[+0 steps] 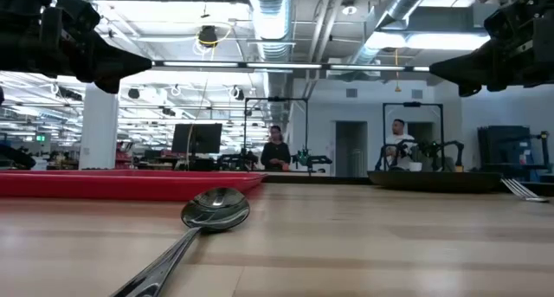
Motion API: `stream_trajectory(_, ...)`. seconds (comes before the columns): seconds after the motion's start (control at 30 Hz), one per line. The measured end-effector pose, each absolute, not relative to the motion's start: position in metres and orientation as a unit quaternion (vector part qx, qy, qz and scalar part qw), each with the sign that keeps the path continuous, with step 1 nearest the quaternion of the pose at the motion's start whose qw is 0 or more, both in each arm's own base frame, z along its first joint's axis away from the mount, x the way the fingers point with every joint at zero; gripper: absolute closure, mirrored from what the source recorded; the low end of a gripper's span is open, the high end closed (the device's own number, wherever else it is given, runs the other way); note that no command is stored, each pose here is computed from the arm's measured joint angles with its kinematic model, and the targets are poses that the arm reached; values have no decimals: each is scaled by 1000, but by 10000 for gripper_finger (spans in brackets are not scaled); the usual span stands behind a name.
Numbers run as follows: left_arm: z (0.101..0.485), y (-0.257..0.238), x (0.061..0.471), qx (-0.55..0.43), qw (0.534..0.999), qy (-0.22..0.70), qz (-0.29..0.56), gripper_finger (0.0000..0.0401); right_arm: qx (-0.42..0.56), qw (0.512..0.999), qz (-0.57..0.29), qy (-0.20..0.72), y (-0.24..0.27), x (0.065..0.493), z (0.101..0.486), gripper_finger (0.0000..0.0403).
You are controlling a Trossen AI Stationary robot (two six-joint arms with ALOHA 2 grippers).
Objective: Pick and place plate/cup/fork/spoon on tray
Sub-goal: Prepare the red serving tray
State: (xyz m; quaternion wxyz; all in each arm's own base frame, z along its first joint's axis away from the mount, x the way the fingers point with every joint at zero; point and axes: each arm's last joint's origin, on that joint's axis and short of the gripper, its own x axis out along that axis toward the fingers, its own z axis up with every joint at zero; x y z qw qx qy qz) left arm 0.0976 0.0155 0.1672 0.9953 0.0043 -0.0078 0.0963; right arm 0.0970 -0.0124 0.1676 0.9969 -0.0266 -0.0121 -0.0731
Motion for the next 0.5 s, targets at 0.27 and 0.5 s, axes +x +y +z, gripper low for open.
stream_trajectory(0.27, 167, 16, 98, 1, 995, -8, 96, 401, -27, 997, -73, -12, -12, 97, 168, 361)
stream_trajectory(0.5, 167, 16, 98, -5, 995, -9, 96, 401, -27, 997, -73, -12, -12, 97, 168, 361)
